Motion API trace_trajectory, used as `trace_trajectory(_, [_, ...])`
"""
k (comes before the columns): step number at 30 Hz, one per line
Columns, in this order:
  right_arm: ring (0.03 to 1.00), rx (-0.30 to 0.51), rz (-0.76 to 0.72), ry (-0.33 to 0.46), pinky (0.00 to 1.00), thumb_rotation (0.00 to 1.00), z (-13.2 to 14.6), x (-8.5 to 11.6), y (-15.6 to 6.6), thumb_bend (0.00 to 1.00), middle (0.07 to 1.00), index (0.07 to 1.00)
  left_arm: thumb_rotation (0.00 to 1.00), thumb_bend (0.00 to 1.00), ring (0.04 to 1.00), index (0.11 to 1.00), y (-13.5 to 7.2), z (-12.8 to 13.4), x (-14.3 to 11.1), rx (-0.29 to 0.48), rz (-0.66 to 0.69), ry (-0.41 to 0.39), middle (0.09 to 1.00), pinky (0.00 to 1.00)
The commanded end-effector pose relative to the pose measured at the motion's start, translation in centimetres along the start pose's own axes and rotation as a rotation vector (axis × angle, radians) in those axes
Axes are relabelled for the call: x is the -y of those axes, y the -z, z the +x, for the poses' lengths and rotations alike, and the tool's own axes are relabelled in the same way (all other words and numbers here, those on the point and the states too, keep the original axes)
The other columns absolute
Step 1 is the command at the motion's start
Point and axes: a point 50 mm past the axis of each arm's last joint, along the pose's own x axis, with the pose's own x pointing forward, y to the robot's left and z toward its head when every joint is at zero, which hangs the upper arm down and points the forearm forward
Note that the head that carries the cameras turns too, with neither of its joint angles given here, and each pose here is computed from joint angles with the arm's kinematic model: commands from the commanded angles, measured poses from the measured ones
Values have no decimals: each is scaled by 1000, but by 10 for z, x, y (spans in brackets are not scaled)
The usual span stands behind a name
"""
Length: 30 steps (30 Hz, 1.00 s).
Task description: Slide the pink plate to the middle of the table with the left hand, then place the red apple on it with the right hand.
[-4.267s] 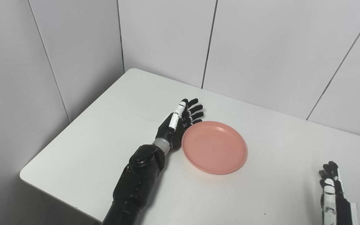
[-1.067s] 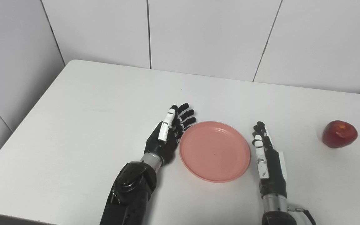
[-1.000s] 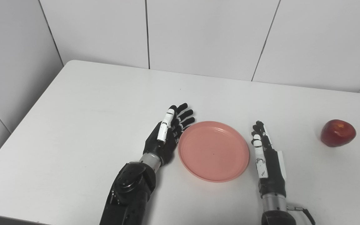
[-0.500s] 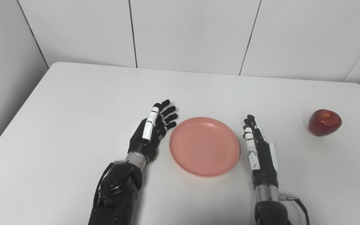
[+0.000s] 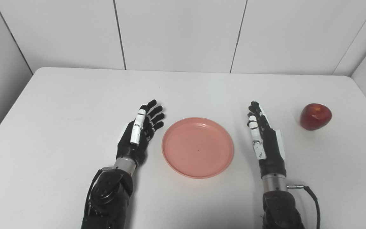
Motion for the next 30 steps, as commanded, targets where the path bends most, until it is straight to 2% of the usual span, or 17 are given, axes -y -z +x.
trace_trajectory(1, [875,113,-21,36,809,1000,14,6,-26,322,893,893,1000,381,885,889,-5,3,-4,30,-2,11,895,897])
trace_trajectory(8, [891,155,-54,59,833,1000,24,21,-46,379,901,896,1000,382,886,889,-1,2,-14,33,-20,9,895,893])
trace_trajectory(13, [874,191,-151,83,796,1000,31,33,-55,403,890,892,1000,371,879,882,0,1,-18,33,-23,-2,889,883])
trace_trajectory(17, [869,205,-219,105,814,781,34,46,-62,396,876,880,1000,373,877,883,4,-1,-25,29,-34,-10,888,881])
trace_trajectory(20, [860,214,-262,122,785,623,37,54,-67,468,883,890,1000,374,873,877,7,-1,-31,28,-41,-19,882,876])
trace_trajectory(22, [847,222,-289,141,759,504,39,59,-71,595,876,890,1000,377,876,878,8,-1,-34,32,-45,-19,884,880])
trace_trajectory(24, [840,225,-316,162,749,473,41,64,-76,634,870,890,1000,378,877,879,9,0,-37,34,-50,-14,885,882])
trace_trajectory(27, [833,226,-368,184,736,394,43,72,-85,776,866,896,1000,384,887,890,10,0,-41,35,-63,-5,896,895])
trace_trajectory(29, [842,217,-419,199,752,381,44,78,-90,813,870,901,1000,384,889,893,10,0,-42,36,-68,-6,900,898])
trace_trajectory(30, [848,212,-444,208,760,405,44,80,-92,853,874,907,1000,384,885,887,10,0,-42,36,-70,-7,895,891])
